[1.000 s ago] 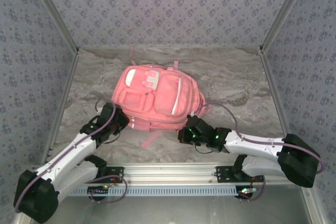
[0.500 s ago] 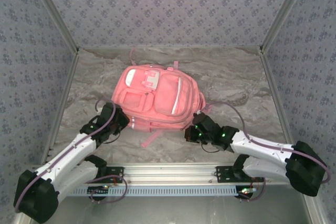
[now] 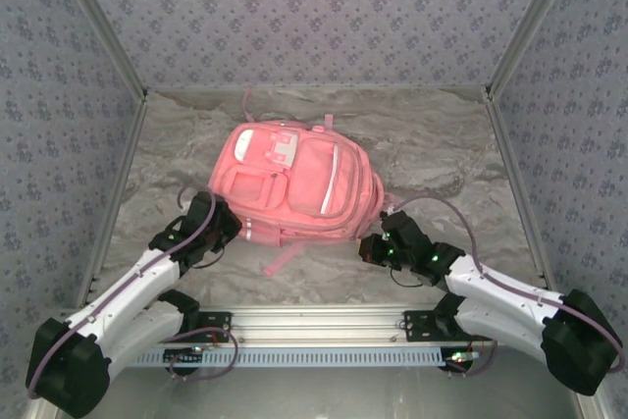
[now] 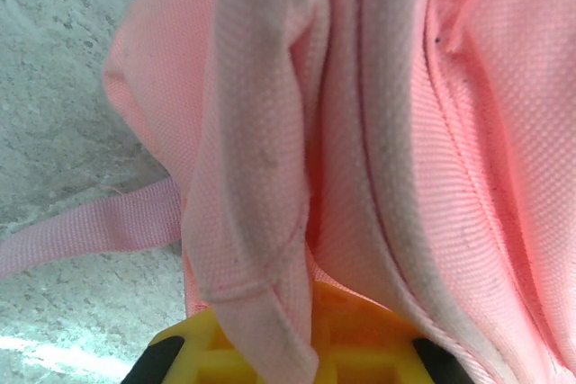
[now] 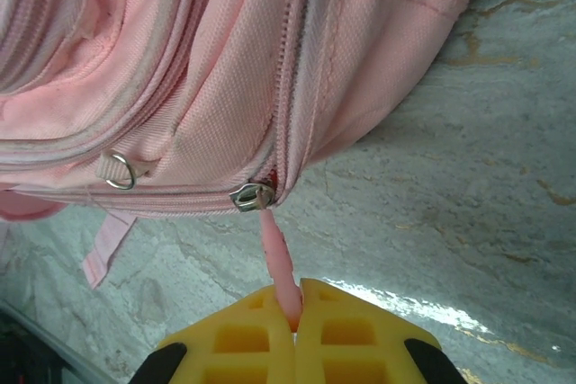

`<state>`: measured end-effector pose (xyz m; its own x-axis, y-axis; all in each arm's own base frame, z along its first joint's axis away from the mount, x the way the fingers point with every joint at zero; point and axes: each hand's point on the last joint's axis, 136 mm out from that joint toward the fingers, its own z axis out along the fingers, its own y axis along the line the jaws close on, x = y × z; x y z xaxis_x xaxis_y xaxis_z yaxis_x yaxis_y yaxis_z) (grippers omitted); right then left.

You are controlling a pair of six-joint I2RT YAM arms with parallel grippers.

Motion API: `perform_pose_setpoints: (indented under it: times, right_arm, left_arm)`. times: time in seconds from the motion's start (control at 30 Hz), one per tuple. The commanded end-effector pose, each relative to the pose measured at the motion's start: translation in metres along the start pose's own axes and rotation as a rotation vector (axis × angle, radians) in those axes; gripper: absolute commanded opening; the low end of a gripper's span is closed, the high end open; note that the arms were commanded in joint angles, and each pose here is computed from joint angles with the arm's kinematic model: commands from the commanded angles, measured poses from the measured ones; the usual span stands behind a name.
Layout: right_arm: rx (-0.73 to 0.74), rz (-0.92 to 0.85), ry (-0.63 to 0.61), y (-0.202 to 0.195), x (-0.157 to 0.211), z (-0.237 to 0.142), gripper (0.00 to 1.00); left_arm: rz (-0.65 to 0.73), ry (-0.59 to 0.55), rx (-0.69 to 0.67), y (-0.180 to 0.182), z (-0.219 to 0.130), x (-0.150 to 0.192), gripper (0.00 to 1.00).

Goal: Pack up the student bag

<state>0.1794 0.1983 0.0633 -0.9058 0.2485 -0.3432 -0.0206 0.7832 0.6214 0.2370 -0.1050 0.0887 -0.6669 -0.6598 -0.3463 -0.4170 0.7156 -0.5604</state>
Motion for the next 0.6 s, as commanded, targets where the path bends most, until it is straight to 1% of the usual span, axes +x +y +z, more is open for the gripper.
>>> perform_pose_setpoints:
  times: [0.0, 0.13, 0.2, 0.27, 0.57]
  right_arm:
    - [0.022, 0.024, 0.019, -0.0152, 0.0071, 0.0029, 0.02]
    - [0.015, 0.045, 0.011, -0.0166, 0.0048, 0.0040, 0.09]
    - [0.011, 0.057, 0.005, -0.0175, 0.0032, 0.0041, 0.15]
    - [0.006, 0.067, 0.003, -0.0184, 0.0026, 0.0045, 0.18]
    - [-0.005, 0.073, 0.006, -0.0163, -0.0008, 0.0046, 0.20]
  left_arm:
    - [-0.007, -0.088, 0.017, -0.0079, -0.0033, -0.0208, 0.00]
    - [-0.008, -0.089, 0.020, -0.0100, -0.0042, -0.0220, 0.00]
    - [-0.008, -0.089, 0.021, -0.0105, -0.0044, -0.0221, 0.00]
    - [-0.007, -0.090, 0.022, -0.0110, -0.0048, -0.0223, 0.00]
    - [-0.003, -0.086, 0.020, -0.0112, -0.0040, -0.0219, 0.00]
